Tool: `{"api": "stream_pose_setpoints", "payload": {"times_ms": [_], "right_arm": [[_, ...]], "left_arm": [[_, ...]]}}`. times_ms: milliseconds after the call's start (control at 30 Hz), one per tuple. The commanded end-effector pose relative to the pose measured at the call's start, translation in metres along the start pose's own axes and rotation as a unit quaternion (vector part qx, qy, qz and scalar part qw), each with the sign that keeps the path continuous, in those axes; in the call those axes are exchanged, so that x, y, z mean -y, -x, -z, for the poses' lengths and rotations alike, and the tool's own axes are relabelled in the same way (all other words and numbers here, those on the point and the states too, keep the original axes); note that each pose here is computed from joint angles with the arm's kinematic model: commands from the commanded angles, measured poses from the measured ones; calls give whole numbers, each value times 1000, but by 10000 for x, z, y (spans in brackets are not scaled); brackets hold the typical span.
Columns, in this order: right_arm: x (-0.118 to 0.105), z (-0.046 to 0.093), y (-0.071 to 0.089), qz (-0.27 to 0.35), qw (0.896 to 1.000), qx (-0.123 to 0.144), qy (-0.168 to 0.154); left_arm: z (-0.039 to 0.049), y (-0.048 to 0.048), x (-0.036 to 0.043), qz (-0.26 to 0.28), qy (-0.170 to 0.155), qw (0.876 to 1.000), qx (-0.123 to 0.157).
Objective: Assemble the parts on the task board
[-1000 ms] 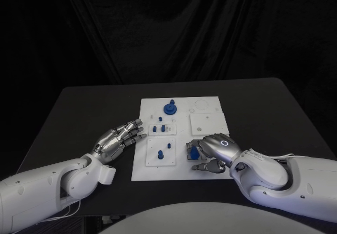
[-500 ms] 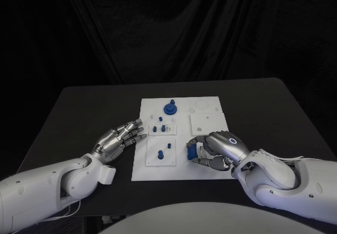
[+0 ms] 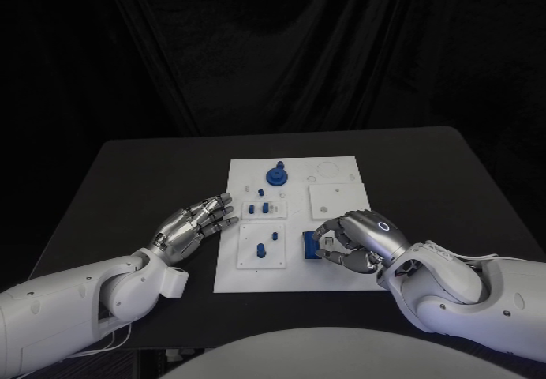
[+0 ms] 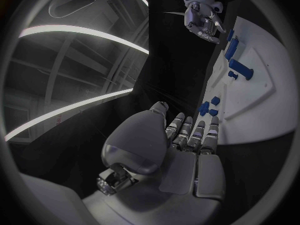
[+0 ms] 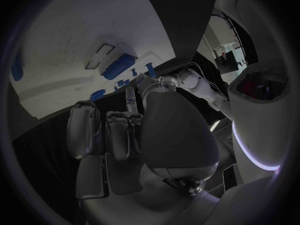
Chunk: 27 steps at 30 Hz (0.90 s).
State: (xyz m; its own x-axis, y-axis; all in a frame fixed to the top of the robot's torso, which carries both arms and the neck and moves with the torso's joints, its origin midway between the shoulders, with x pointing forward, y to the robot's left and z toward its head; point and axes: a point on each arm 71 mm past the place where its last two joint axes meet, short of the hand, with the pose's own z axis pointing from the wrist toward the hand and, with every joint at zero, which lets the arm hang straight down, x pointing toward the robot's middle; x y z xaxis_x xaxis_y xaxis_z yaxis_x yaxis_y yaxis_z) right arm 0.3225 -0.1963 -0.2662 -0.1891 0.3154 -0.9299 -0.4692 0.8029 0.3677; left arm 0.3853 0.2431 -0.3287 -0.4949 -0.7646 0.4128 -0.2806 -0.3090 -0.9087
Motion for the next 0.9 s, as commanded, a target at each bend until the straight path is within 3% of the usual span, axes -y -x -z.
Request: {"api": "stream_pose_setpoints", "payload": {"times_ms": [33,467,900], "right_arm": [[38,2,-25,-1,1000,-12,-22],[87,-38,-69,7,999,-24,-41],[65,-96,-124,11,998,-37,-39]], "left_arm": [[2,-16,-2,5,-5,1000,-6],[5,-16,-1,6,-5,1000,-6],[6,-17,-2,6,-5,1000,-7]]}}
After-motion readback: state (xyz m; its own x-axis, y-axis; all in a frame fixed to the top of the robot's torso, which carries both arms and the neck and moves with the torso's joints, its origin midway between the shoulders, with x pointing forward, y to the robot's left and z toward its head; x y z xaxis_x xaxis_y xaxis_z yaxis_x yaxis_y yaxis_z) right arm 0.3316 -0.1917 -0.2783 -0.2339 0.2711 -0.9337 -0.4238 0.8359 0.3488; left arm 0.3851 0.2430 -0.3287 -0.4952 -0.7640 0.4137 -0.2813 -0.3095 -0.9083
